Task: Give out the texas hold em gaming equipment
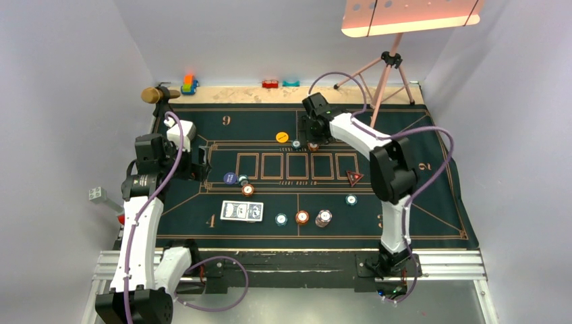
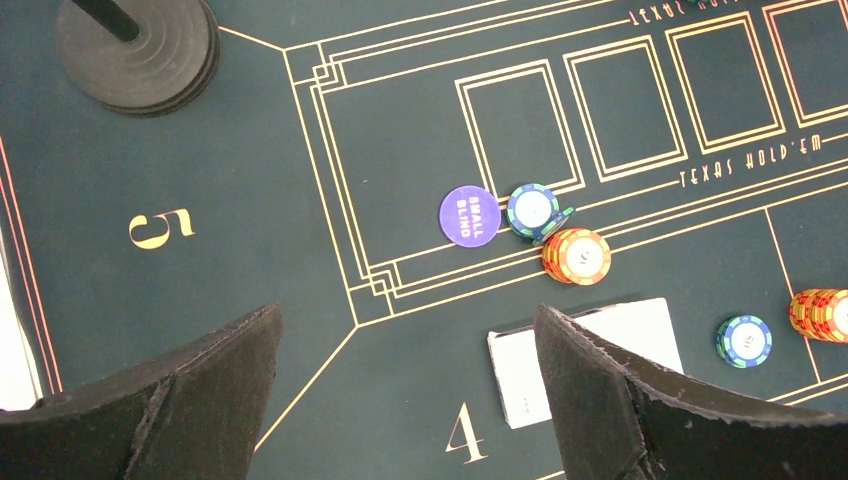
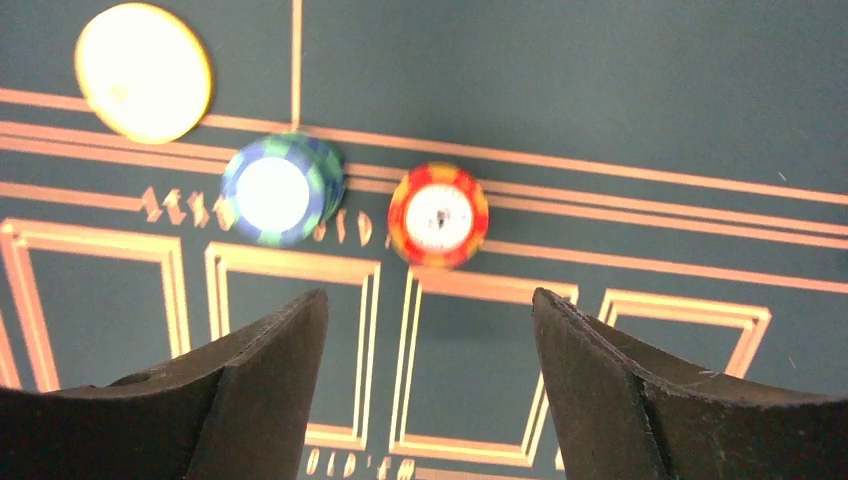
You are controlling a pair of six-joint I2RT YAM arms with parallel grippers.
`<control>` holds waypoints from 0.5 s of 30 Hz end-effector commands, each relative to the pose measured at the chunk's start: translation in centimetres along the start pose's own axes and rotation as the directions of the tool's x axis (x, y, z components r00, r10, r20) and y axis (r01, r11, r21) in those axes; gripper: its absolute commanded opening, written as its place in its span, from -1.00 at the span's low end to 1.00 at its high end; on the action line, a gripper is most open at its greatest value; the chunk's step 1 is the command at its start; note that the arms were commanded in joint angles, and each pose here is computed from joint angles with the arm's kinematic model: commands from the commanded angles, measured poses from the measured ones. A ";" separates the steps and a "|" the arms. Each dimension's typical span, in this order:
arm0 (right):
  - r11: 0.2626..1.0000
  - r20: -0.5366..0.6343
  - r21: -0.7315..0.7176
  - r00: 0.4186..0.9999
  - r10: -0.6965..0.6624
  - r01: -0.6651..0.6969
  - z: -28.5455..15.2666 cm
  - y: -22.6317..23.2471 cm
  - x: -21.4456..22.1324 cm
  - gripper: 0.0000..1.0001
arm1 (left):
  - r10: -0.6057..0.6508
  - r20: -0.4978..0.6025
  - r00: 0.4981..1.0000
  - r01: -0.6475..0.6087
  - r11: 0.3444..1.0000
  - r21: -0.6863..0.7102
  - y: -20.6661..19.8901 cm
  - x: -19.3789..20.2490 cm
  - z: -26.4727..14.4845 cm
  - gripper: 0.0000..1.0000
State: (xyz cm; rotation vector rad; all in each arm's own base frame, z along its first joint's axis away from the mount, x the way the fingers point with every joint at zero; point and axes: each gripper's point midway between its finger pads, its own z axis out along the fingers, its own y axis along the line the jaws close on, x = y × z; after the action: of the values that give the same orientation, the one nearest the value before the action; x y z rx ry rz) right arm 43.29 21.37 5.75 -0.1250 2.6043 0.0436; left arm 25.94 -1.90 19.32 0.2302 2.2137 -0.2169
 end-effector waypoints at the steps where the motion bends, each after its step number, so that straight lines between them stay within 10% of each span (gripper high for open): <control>1: 0.997 0.148 -0.079 0.989 -0.002 0.014 -8.2 2.2 -1.4 0.57 | 0.024 0.033 0.999 -0.025 1.000 0.008 -0.1 -0.6 -0.3 0.99; 15: 0.888 -0.002 -0.317 0.936 -0.351 0.333 -12.0 9.6 16.4 0.85 | 0.029 0.037 0.999 -0.029 1.000 0.006 -0.1 -0.6 -0.4 0.99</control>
State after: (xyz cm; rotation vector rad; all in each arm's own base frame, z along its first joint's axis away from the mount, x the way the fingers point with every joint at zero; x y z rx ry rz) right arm 24.13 29.66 9.53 -0.6776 2.5251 0.3098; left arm 25.86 -1.93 19.46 0.2410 2.2052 -0.2140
